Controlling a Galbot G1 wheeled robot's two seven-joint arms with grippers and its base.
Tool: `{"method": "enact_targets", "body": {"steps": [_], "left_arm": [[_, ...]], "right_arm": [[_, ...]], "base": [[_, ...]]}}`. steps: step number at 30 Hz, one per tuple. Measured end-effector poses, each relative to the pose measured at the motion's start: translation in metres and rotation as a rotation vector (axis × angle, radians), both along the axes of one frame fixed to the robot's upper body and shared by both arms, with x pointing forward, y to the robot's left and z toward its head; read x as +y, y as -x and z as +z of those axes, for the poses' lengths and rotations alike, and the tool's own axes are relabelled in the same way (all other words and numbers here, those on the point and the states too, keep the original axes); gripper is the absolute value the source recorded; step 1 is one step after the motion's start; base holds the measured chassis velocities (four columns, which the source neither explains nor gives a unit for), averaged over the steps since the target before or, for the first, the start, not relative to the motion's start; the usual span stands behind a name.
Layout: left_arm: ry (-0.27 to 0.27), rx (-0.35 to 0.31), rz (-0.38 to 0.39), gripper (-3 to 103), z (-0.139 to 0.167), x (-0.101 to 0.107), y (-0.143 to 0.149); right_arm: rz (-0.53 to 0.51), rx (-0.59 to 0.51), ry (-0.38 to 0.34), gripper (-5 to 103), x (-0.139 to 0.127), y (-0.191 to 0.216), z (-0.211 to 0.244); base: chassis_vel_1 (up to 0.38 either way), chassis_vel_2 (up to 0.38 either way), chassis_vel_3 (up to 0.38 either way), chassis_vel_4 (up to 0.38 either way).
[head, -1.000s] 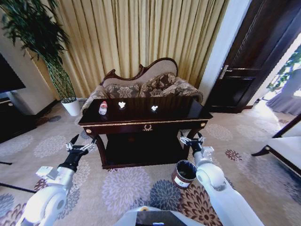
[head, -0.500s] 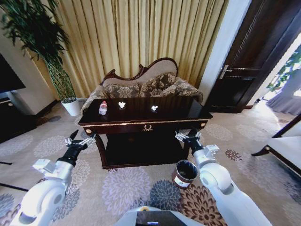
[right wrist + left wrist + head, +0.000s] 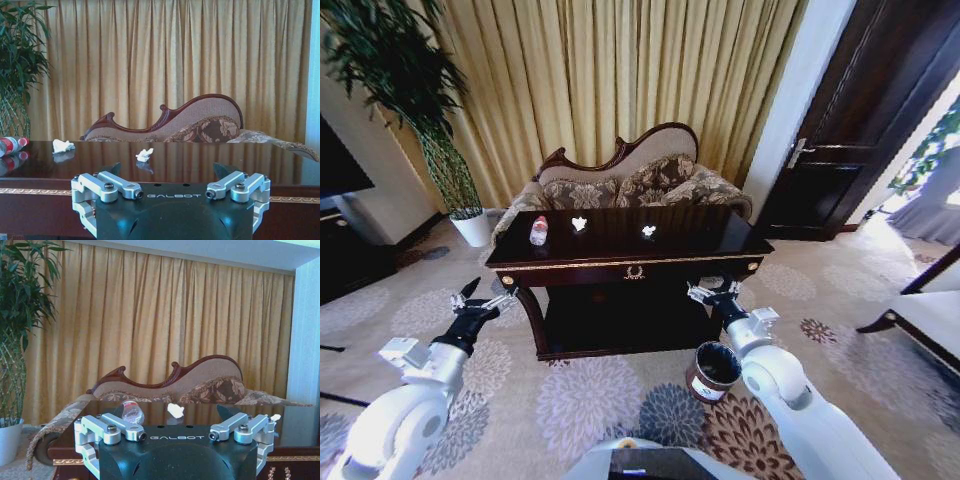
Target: Move to the front of the table and place the trash on the table into the trash bin.
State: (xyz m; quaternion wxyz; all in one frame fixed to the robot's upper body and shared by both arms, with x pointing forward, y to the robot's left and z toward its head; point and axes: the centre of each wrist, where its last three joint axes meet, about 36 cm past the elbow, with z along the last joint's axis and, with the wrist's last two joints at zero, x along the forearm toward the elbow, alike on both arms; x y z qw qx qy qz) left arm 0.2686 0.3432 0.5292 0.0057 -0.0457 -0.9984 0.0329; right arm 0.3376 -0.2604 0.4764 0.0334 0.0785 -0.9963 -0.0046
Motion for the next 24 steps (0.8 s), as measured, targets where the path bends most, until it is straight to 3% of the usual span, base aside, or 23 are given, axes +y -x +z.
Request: {"method": "enact_targets", "body": {"steps": [24], "left_arm": [[-0.002,-0.015,-0.014,100,-0.0045,-0.0061,0.0030]], "right_arm": [[-0.002,0.007,0.003,100,0.0038,0.0058,0.0004]], "base": [[-0.127,0.127,0.124,-0.126]]}}
